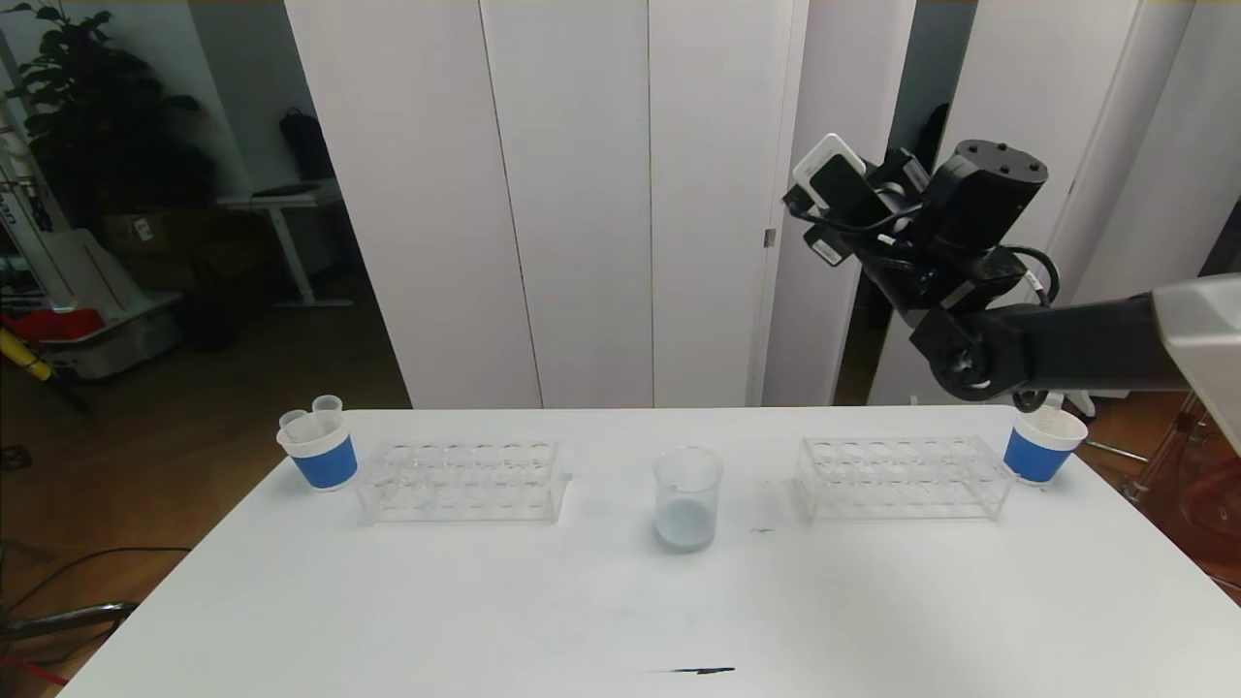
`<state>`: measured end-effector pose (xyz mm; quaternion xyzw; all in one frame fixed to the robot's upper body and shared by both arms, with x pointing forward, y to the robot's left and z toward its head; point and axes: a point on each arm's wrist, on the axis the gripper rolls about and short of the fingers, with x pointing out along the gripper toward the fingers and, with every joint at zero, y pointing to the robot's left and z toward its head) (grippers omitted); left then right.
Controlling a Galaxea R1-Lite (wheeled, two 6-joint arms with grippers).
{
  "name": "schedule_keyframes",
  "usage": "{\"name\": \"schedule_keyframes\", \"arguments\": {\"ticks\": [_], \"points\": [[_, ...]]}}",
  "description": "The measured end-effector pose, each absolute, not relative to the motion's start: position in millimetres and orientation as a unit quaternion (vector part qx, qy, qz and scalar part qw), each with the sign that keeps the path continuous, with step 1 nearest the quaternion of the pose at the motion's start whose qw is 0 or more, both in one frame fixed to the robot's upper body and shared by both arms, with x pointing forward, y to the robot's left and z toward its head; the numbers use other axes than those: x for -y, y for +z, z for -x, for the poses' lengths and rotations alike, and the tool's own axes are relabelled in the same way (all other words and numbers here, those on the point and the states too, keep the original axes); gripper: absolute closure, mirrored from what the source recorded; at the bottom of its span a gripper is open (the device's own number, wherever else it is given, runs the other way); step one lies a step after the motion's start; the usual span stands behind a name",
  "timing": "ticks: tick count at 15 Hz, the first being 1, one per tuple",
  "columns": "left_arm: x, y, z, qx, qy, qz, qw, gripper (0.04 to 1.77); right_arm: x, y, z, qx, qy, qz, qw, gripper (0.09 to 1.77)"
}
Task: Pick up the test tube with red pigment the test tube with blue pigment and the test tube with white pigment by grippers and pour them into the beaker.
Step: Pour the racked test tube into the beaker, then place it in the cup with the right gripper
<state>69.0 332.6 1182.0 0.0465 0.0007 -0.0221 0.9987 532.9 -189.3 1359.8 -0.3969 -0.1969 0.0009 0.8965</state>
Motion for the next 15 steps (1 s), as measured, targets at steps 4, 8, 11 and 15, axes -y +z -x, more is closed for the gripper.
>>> {"name": "schedule_keyframes", "arguments": {"ticks": [4,8,11,15], "points": [[-333,1182,-69,0.0,-0.022,-0.046,0.999,0.06,204,1358,-526,0.158,-0.083,0.245,0.953,1.28],[-333,1182,-69,0.0,-0.021,-0.047,0.999,0.06,232,1316,-509,0.108,-0.127,0.188,0.968,1.28],[-333,1182,-69,0.0,-0.022,-0.047,0.999,0.06,259,1285,-488,0.092,-0.152,0.124,0.976,1.28],[-333,1182,-69,-0.001,-0.021,-0.047,0.999,0.06,280,1256,-457,0.044,-0.17,0.028,0.984,1.28]]}}
